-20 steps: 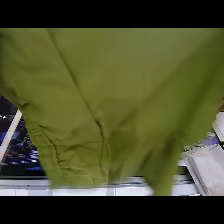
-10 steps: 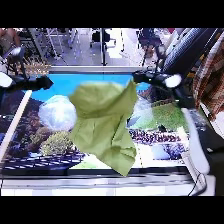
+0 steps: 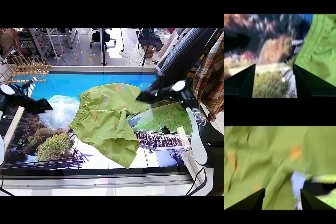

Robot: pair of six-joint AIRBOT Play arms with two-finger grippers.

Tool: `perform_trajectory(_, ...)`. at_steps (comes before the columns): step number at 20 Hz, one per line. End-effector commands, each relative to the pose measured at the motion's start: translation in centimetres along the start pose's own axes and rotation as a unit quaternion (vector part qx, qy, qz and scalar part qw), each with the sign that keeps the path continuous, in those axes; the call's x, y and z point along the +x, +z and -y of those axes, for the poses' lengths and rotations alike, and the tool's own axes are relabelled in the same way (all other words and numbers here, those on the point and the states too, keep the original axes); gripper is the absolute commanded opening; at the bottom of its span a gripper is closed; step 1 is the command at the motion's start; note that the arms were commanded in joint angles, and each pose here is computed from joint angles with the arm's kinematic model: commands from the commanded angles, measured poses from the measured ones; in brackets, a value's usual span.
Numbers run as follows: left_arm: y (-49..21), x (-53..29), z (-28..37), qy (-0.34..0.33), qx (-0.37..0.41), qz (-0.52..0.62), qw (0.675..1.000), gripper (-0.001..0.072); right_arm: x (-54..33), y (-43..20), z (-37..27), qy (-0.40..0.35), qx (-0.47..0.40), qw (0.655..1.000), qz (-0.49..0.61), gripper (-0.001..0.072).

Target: Fold the clothes and pants, and hang the long-sleeved shirts on hangers.

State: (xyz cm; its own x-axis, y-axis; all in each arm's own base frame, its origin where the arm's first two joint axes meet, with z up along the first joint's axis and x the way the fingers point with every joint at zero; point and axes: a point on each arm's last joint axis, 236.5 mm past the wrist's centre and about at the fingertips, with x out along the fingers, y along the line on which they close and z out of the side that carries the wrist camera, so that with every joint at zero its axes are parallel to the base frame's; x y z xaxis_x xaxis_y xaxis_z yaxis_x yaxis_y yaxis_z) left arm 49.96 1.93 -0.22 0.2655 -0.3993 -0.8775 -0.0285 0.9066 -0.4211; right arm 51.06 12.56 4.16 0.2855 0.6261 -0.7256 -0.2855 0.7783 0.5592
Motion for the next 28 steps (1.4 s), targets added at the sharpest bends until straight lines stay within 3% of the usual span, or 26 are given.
perform_trajectory(1, -5.4, 2.6, 2.8, -0.036, -0.004, -0.107, 0.994, 0.0502, 0.8, -11.3, -3.6, 0.040, 0.050, 0.980, -0.189, 0.0535)
perform_trajectory(3, -7.2, 3.8, 5.2, -0.053, 0.009, -0.141, 0.989, 0.0502, 4.0, -14.9, -5.5, 0.020, 0.046, 0.972, -0.228, 0.0691)
perform_trajectory(8, -8.8, 2.9, 8.7, -0.063, 0.047, -0.164, 0.983, 0.0502, 11.9, -16.1, -4.1, -0.133, 0.053, 0.972, -0.186, 0.0689)
perform_trajectory(9, -8.7, 2.4, 9.1, -0.064, 0.050, -0.159, 0.984, 0.0502, 12.5, -16.1, -2.7, -0.169, 0.072, 0.967, -0.177, 0.0614)
perform_trajectory(10, -8.6, 2.0, 9.4, -0.065, 0.053, -0.153, 0.985, 0.0501, 12.3, -16.0, -1.3, -0.197, 0.063, 0.963, -0.174, 0.0434)
perform_trajectory(11, -8.5, 1.5, 9.5, -0.064, 0.056, -0.148, 0.985, 0.0501, 11.5, -15.1, -0.4, -0.214, 0.047, 0.962, -0.165, 0.0105)
perform_trajectory(12, -8.4, 1.3, 9.7, -0.064, 0.058, -0.146, 0.986, 0.0502, 10.2, -13.4, 0.0, -0.227, 0.011, 0.962, -0.149, 0.0012)
perform_trajectory(13, -8.5, 1.2, 9.7, -0.064, 0.058, -0.146, 0.985, 0.0502, 7.6, -10.4, 0.9, -0.260, -0.026, 0.959, -0.114, 0.0010)
perform_trajectory(16, -9.1, 1.6, 9.7, -0.065, 0.056, -0.156, 0.984, 0.0501, -2.7, 0.2, 4.7, -0.363, -0.092, 0.926, 0.040, 0.0009)
perform_trajectory(19, -10.3, 3.5, 9.8, -0.064, 0.050, -0.170, 0.982, 0.0502, -6.9, 4.4, 8.6, -0.322, -0.007, 0.935, 0.148, 0.0011)
perform_trajectory(20, -10.5, 4.0, 9.6, -0.064, 0.046, -0.171, 0.982, 0.0502, -5.7, 3.2, 8.6, -0.277, -0.001, 0.953, 0.120, 0.0129)
perform_trajectory(21, -10.8, 4.4, 9.5, -0.063, 0.044, -0.173, 0.982, 0.0502, -4.0, 1.2, 7.0, -0.220, -0.035, 0.973, 0.067, 0.0334)
perform_trajectory(22, -10.9, 4.5, 9.4, -0.063, 0.042, -0.176, 0.981, 0.0502, -2.3, -1.3, 4.6, -0.156, -0.071, 0.985, 0.010, 0.0388)
perform_trajectory(24, -10.9, 4.5, 9.4, -0.063, 0.042, -0.176, 0.981, 0.0502, 0.1, -5.9, 0.2, -0.072, -0.095, 0.990, -0.079, 0.0408)
perform_trajectory(26, -10.9, 4.4, 9.4, -0.064, 0.041, -0.176, 0.981, 0.0502, 1.9, -10.4, -2.6, -0.052, -0.123, 0.977, -0.167, 0.0491)
perform_trajectory(28, -11.0, 4.4, 9.4, -0.064, 0.042, -0.178, 0.981, 0.0502, 3.7, -13.6, -4.0, -0.068, -0.179, 0.954, -0.230, 0.0506)
